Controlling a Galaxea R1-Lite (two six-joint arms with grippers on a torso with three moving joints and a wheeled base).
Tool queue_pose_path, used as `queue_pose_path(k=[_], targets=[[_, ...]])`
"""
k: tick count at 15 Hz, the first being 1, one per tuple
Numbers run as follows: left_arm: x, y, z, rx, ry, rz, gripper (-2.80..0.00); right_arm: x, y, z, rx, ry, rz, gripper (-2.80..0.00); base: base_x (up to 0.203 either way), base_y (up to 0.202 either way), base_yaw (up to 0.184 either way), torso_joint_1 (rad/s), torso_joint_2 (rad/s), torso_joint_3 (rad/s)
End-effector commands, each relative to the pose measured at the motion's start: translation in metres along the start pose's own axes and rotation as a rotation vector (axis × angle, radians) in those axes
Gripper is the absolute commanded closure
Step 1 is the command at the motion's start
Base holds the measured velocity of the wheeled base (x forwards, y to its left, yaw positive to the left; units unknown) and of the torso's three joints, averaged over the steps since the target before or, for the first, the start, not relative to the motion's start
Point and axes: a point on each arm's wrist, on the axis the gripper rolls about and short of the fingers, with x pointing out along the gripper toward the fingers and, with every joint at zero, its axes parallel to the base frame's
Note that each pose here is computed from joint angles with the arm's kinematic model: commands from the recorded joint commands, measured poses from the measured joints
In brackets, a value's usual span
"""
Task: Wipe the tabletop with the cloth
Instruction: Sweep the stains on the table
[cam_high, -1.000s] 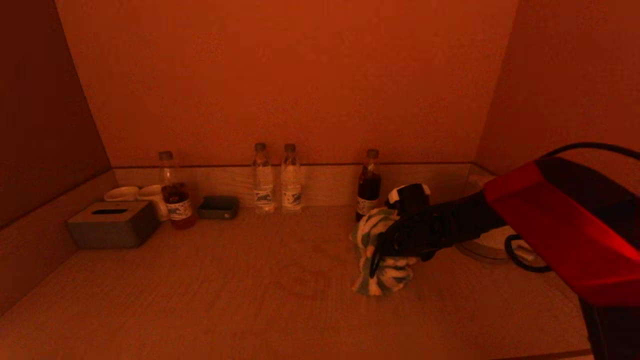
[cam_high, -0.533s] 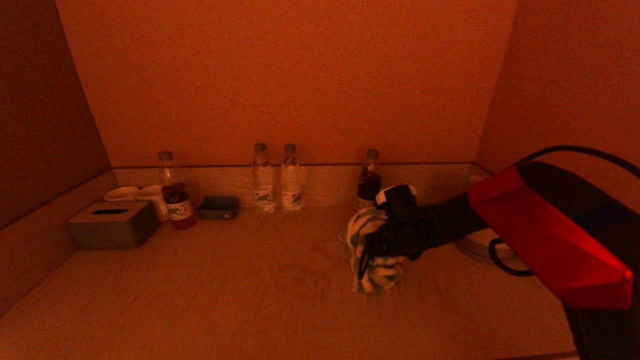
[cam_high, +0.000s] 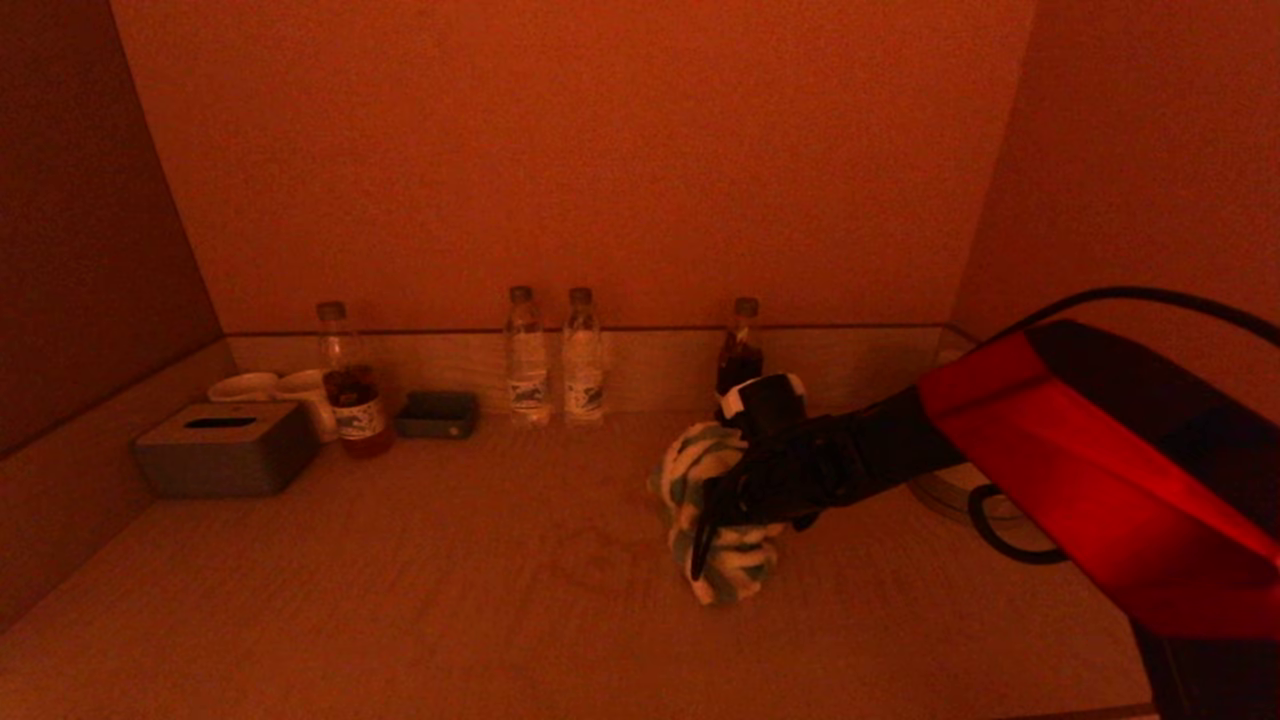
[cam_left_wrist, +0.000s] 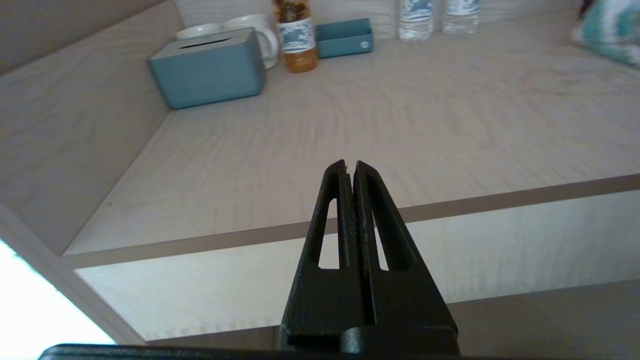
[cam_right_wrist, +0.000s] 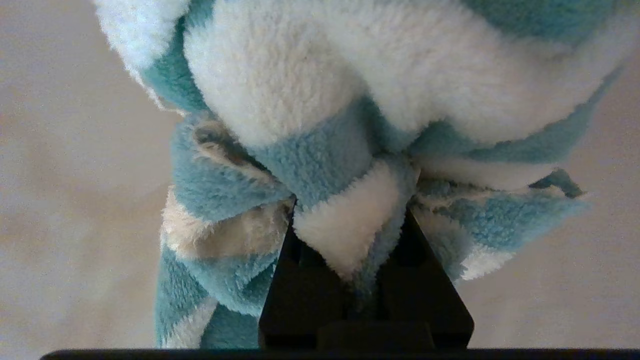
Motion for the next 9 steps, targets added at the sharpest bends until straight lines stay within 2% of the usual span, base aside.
queue_pose_path(k=[1,5,6,9], targets=[[0.0,0.0,0.0,0.001,0.0,0.0,0.0,-0.009,0.016,0.002,-0.031,-0.025,0.029,0.0,0.0,0.0,0.0,0.0,0.0,0.0],[0.0,0.0,0.0,0.001,0.0,0.0,0.0,-0.011,0.035,-0.002,-0.069,-0.022,0.058,0.0,0.0,0.0,0.0,0.0,0.0,0.0],[0.0,0.0,0.0,0.001,0.0,0.0,0.0,-0.012,0.052,-0.008,-0.102,-0.017,0.086,0.0,0.0,0.0,0.0,0.0,0.0,0.0],[0.0,0.0,0.0,0.001,0.0,0.0,0.0,-0.011,0.072,-0.015,-0.144,-0.008,0.116,0.0,0.0,0.0,0.0,0.0,0.0,0.0]])
